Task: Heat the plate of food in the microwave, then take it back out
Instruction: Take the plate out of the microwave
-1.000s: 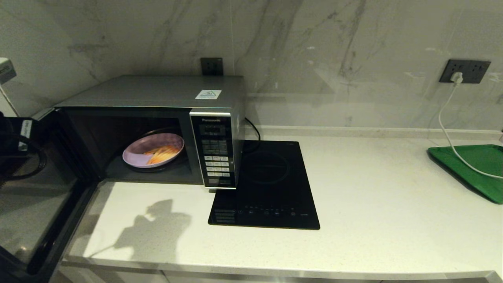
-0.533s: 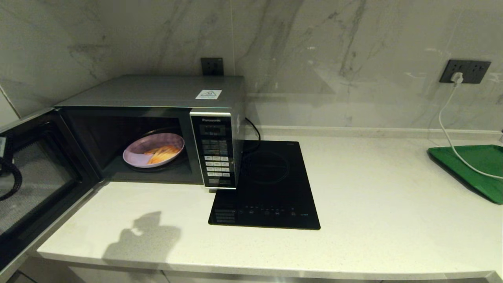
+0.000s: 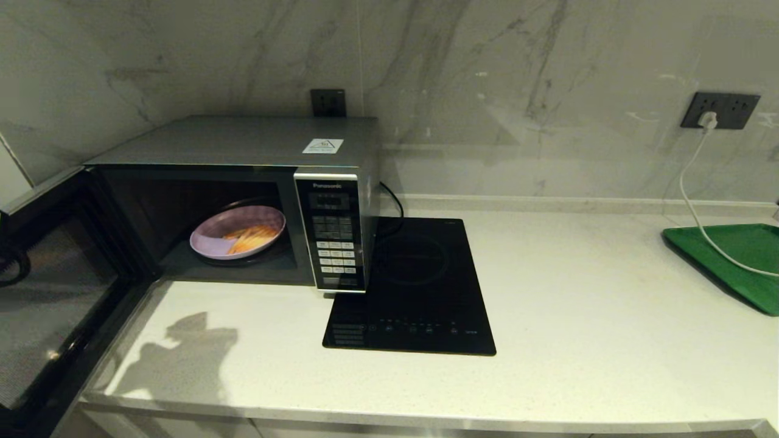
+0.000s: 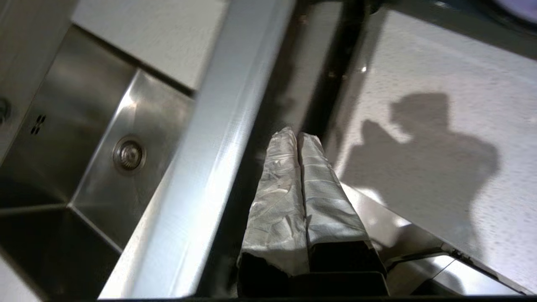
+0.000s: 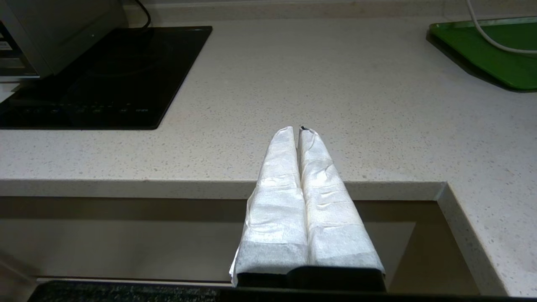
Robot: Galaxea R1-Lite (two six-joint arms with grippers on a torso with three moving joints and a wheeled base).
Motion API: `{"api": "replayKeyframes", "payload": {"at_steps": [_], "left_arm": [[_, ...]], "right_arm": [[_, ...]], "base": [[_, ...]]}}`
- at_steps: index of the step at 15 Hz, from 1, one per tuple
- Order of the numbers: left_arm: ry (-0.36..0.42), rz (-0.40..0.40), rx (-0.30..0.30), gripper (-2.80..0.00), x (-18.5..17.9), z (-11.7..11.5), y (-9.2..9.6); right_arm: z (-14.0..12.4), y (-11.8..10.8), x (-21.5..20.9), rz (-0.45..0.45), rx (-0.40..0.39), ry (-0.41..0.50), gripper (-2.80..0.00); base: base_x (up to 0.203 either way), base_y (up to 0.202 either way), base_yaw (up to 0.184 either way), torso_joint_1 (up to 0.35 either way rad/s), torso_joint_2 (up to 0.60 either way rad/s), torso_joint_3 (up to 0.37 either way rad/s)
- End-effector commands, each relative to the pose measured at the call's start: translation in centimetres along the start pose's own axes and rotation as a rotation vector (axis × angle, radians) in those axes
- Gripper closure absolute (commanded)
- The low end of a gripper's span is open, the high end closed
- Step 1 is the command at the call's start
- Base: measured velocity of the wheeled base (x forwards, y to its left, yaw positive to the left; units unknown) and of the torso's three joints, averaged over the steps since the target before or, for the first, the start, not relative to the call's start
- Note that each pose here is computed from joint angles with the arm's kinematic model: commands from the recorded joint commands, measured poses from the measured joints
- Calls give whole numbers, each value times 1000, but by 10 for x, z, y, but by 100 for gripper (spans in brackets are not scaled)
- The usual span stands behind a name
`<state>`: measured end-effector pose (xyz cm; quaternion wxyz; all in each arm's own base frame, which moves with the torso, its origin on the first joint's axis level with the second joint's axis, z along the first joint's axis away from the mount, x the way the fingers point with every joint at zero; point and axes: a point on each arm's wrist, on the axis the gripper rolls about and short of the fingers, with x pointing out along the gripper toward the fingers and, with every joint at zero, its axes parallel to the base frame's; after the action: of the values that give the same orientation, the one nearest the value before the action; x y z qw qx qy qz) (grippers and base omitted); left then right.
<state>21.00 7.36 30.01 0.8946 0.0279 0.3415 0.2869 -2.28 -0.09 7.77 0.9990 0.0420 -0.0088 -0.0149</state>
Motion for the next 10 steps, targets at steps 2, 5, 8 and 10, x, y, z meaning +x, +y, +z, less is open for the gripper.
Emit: {"api": "replayKeyframes", "payload": {"at_steps": [2, 5, 8, 10], "left_arm": [[68, 51, -27, 0, 27, 0, 10], [55, 60, -39, 0, 28, 1, 13], [30, 30, -19, 0, 19, 2, 5], [2, -8, 7, 0, 7, 0, -4]], "right_arm": [[0, 0, 0, 1, 1, 0, 0], [0, 0, 0, 0, 1, -1, 0], [0, 0, 0, 0, 1, -1, 0], [0, 0, 0, 1, 1, 0, 0]], "base": [[0, 0, 0, 0, 0, 0], [0, 0, 0, 0, 0, 0], [0, 0, 0, 0, 0, 0], [0, 0, 0, 0, 0, 0]]}}
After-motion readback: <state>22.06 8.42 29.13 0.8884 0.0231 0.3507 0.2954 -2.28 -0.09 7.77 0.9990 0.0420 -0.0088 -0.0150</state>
